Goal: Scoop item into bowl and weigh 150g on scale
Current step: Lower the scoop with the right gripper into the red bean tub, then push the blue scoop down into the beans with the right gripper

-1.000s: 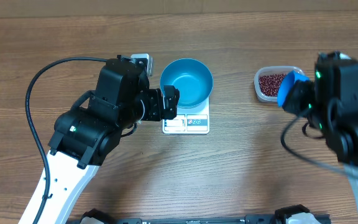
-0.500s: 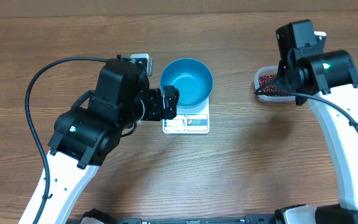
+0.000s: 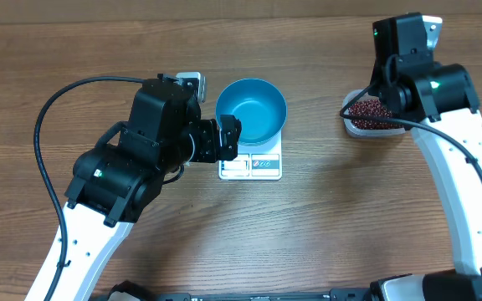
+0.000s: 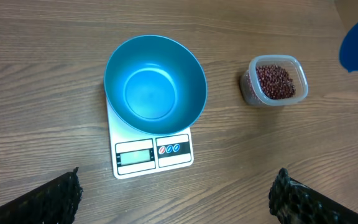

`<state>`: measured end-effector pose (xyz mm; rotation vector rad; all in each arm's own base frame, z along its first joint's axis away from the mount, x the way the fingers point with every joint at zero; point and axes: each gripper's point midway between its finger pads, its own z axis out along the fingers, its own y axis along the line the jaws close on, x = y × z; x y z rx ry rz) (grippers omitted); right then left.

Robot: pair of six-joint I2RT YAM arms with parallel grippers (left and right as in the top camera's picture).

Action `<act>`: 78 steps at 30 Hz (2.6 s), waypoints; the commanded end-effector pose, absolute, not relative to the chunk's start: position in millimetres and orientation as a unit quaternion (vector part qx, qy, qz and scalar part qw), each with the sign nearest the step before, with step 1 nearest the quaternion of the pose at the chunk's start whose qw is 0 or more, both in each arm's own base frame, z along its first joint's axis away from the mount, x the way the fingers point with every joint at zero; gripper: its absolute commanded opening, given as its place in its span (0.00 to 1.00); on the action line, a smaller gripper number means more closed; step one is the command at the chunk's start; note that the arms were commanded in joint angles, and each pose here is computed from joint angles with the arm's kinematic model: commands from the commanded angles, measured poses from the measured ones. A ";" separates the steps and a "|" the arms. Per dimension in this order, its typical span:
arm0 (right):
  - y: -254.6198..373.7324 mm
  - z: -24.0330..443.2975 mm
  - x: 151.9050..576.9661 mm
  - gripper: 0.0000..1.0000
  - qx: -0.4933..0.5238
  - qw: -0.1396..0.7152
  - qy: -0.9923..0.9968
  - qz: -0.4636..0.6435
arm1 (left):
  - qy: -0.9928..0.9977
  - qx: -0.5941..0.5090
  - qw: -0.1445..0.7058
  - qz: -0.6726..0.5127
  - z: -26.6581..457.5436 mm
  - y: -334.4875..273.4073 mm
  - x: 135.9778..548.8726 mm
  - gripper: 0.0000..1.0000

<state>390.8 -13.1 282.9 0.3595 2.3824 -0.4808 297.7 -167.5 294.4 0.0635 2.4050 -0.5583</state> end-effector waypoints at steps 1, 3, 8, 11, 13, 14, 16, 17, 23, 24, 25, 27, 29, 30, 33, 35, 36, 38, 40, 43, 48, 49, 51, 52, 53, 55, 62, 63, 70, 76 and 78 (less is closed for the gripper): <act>-14.5 276.5 398.7 0.04 0.130 0.323 0.916 -0.198 | 0.914 0.032 0.346 -0.212 304.2 -165.3 298.9 1.00; -14.7 267.0 400.0 0.04 0.119 0.306 0.921 -0.207 | 0.914 0.032 0.346 -0.212 304.3 -165.3 298.9 0.99; -15.1 250.5 405.8 0.04 0.087 0.279 0.929 -0.227 | 0.914 0.032 0.345 -0.212 304.2 -165.4 298.9 1.00; -14.6 241.7 410.1 0.04 0.081 0.270 0.931 -0.232 | 0.914 0.032 0.346 -0.212 304.2 -165.3 298.9 1.00; -13.9 236.4 413.0 0.04 0.078 0.265 0.932 -0.234 | 0.914 0.032 0.346 -0.212 304.2 -165.3 298.9 0.99; -13.6 233.4 414.5 0.04 0.076 0.262 0.933 -0.235 | 0.914 0.032 0.346 -0.212 304.2 -165.3 298.9 0.99; -13.2 226.6 416.4 0.04 0.073 0.254 0.935 -0.237 | 0.914 0.032 0.346 -0.212 304.2 -165.4 298.9 1.00; -13.0 222.2 417.4 0.04 0.071 0.248 0.936 -0.239 | 0.914 0.032 0.346 -0.212 304.2 -165.4 298.9 0.99; -12.1 209.7 422.0 0.04 0.067 0.236 0.939 -0.242 | 0.914 0.032 0.346 -0.212 304.2 -165.3 298.9 1.00; -12.0 209.0 422.5 0.04 0.067 0.236 0.939 -0.242 | 0.914 0.032 0.346 -0.212 304.2 -165.3 298.9 1.00; -11.9 208.9 422.8 0.04 0.067 0.236 0.939 -0.242 | 0.914 0.032 0.346 -0.212 304.2 -165.4 298.9 1.00; -12.1 208.9 422.8 0.04 0.067 0.236 0.939 -0.242 | 0.914 0.032 0.346 -0.212 304.2 -165.4 298.9 1.00; -12.2 208.5 421.8 0.04 0.067 0.234 0.939 -0.243 | 0.914 0.032 0.346 -0.212 304.2 -165.4 298.9 1.00; -12.1 207.9 420.9 0.04 0.066 0.231 0.940 -0.243 | 0.914 0.032 0.346 -0.212 304.2 -165.4 298.9 1.00; -12.3 207.5 420.4 0.04 0.066 0.230 0.940 -0.244 | 0.914 0.032 0.346 -0.212 304.2 -165.3 298.9 0.99; -12.2 207.7 421.0 0.04 0.066 0.231 0.940 -0.243 | 0.914 0.032 0.346 -0.212 304.2 -165.4 298.9 1.00; -12.1 207.5 421.3 0.04 0.066 0.231 0.940 -0.243 | 0.914 0.032 0.345 -0.212 304.2 -165.4 298.9 0.99; -11.9 206.6 421.2 0.04 0.066 0.230 0.940 -0.243 | 0.914 0.032 0.346 -0.212 304.2 -165.3 298.9 1.00; -12.0 203.7 420.1 0.04 0.064 0.226 0.941 -0.243 | 0.914 0.032 0.346 -0.212 304.2 -165.4 298.9 1.00; -12.4 198.6 419.5 0.04 0.061 0.219 0.942 -0.246 | 0.914 0.032 0.346 -0.212 304.2 -165.4 298.9 0.99; -12.3 190.8 421.7 0.04 0.055 0.210 0.944 -0.250 | 0.914 0.032 0.346 -0.212 304.2 -165.3 298.9 1.00; -12.3 188.5 422.2 0.04 0.054 0.208 0.944 -0.251 | 0.914 0.032 0.346 -0.212 304.3 -165.4 298.9 0.99; -14.3 186.4 424.4 0.04 0.042 0.204 0.942 -0.262 | 0.914 0.032 0.346 -0.212 304.2 -165.3 298.9 0.99; -16.3 186.5 425.0 0.04 0.043 0.204 0.940 -0.269 | 0.914 0.032 0.346 -0.212 304.2 -165.4 298.9 1.00; -18.4 187.4 425.7 0.04 0.045 0.206 0.938 -0.277 | 0.914 0.032 0.346 -0.212 304.2 -165.4 298.9 1.00; -20.5 188.2 426.9 0.04 0.038 0.205 0.935 -0.286 | 0.914 0.032 0.346 -0.212 304.2 -165.3 298.9 1.00; -20.3 186.6 429.1 0.04 0.010 0.198 0.935 -0.293 | 0.914 0.032 0.346 -0.212 304.2 -165.3 298.9 1.00; -20.3 186.5 429.1 0.04 0.011 0.198 0.936 -0.292 | 0.914 0.032 0.346 -0.212 304.2 -165.4 298.9 1.00; -19.2 181.5 426.4 0.04 0.008 0.191 0.938 -0.288 | 0.914 0.032 0.346 -0.212 304.2 -165.3 298.9 1.00; -17.8 177.9 424.9 0.04 0.007 0.187 0.941 -0.283 | 0.914 0.032 0.346 -0.212 304.2 -165.3 298.9 0.99; -16.5 175.0 424.1 0.04 0.007 0.185 0.943 -0.278 | 0.914 0.032 0.345 -0.212 304.2 -165.4 298.9 1.00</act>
